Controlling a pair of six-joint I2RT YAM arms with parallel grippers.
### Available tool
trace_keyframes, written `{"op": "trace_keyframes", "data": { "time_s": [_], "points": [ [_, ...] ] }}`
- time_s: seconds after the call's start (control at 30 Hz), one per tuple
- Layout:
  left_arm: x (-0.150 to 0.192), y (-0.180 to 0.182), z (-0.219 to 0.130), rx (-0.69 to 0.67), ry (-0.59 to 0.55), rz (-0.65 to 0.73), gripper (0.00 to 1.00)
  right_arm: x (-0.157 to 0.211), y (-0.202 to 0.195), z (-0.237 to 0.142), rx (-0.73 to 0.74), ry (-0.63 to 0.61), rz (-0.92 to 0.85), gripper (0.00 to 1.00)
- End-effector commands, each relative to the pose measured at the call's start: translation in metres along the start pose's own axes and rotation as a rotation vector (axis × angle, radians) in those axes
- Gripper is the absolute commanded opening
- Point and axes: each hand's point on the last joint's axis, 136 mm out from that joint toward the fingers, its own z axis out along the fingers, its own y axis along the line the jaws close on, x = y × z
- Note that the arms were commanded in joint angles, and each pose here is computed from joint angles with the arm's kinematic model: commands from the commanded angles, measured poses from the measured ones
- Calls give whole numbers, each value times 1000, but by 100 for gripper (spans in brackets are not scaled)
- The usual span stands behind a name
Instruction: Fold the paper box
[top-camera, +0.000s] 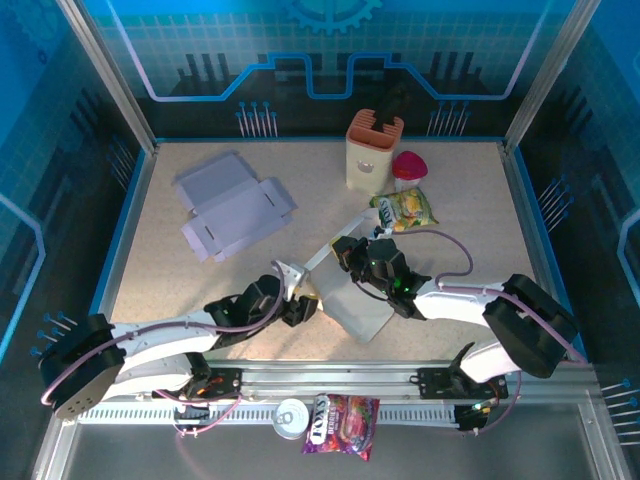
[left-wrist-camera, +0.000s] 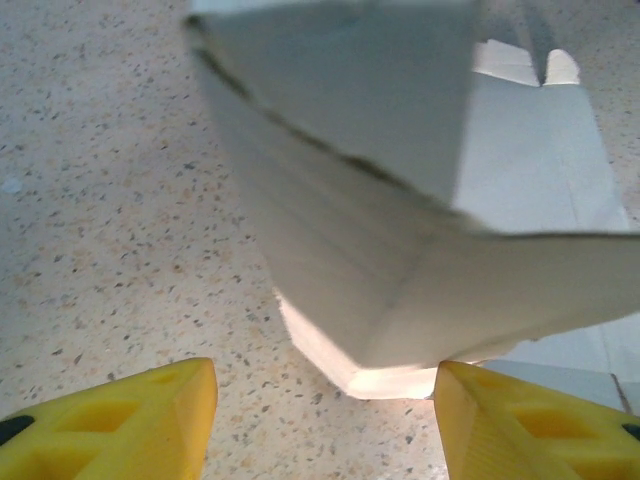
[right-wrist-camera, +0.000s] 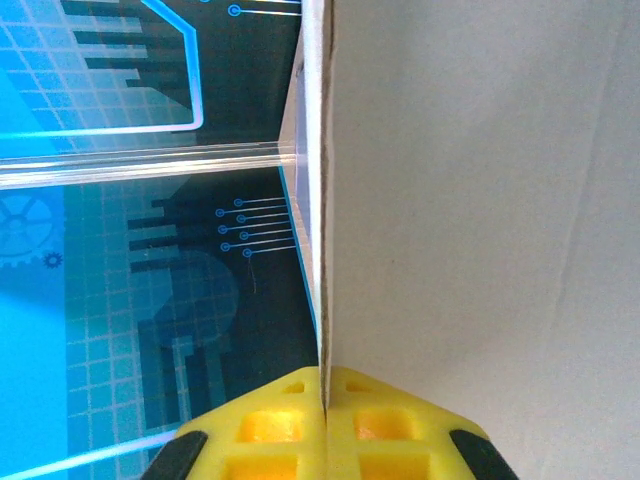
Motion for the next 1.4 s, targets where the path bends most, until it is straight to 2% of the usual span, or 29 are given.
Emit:
{"op": "trace_keyframes", "data": {
  "time_s": [0.0,0.23,0.43,0.7,0.97,1.23,1.37],
  "points": [
    [-21,-9,-2,19,-80,16,61,-2,13,-3,-46,1,-9,0],
    [-27,-2,-1,-20,-103,53,63,-1,13,-5,-44,9,-5,0],
    [-33,-6,9,-18,-85,73,60,2,10,-3,-45,17,8,0],
    [-42,7,9,-98,-123,63,54,9,3,-3,-38,15,4,0],
    [-36,16,14,-140,-127,58,52,11,-15,3,-45,-2,-7,0],
    [-29,22,17,-163,-123,41,45,11,-19,4,-152,-43,-9,0],
    [-30,23,16,-177,-126,27,39,10,-20,3,-134,-50,-18,0]
  ]
}}
